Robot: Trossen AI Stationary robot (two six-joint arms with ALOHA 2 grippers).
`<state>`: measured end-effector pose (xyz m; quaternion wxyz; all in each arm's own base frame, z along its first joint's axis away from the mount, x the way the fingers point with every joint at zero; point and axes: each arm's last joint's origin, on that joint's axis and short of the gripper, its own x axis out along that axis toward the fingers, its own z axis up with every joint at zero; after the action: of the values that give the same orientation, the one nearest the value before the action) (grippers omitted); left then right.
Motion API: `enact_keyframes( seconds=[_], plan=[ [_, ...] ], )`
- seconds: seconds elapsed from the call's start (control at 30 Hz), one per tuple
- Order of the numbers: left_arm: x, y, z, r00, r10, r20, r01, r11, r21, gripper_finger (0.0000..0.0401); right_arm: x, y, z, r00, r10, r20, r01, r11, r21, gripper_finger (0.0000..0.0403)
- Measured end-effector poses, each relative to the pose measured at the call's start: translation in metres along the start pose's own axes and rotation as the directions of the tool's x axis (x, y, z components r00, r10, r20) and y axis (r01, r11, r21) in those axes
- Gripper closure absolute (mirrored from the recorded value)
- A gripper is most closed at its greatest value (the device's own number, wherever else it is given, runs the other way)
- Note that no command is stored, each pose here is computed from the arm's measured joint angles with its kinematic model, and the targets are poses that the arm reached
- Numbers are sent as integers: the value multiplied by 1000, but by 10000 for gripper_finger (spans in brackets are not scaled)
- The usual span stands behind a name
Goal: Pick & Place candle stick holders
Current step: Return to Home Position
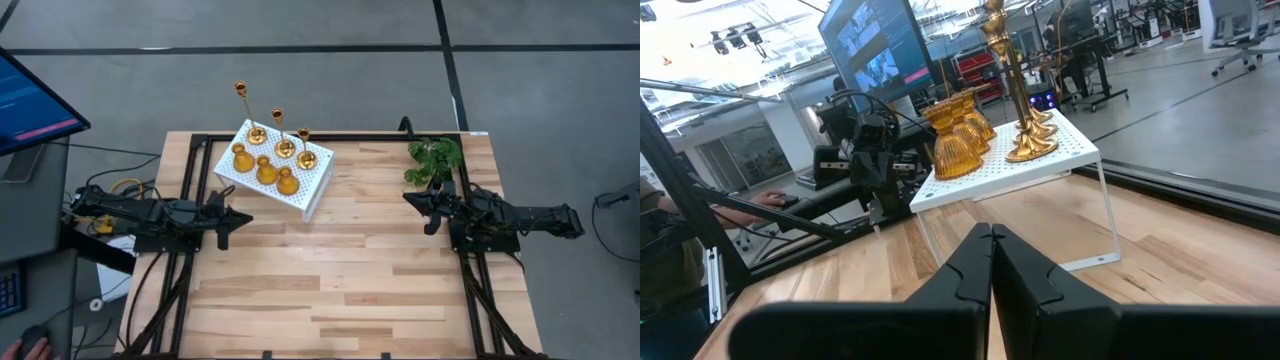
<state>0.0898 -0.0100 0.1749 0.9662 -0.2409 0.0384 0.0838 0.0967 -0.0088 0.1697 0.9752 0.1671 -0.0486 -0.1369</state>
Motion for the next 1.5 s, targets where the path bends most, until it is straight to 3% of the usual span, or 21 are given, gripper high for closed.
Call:
enact_keyframes(
  seconds=[1.5],
  plan=[
    [0, -1, 2, 1000, -13, 24, 14, 1000, -11, 389, 0, 0, 0, 1000, 0, 0, 0, 1000, 0, 403]
  ],
)
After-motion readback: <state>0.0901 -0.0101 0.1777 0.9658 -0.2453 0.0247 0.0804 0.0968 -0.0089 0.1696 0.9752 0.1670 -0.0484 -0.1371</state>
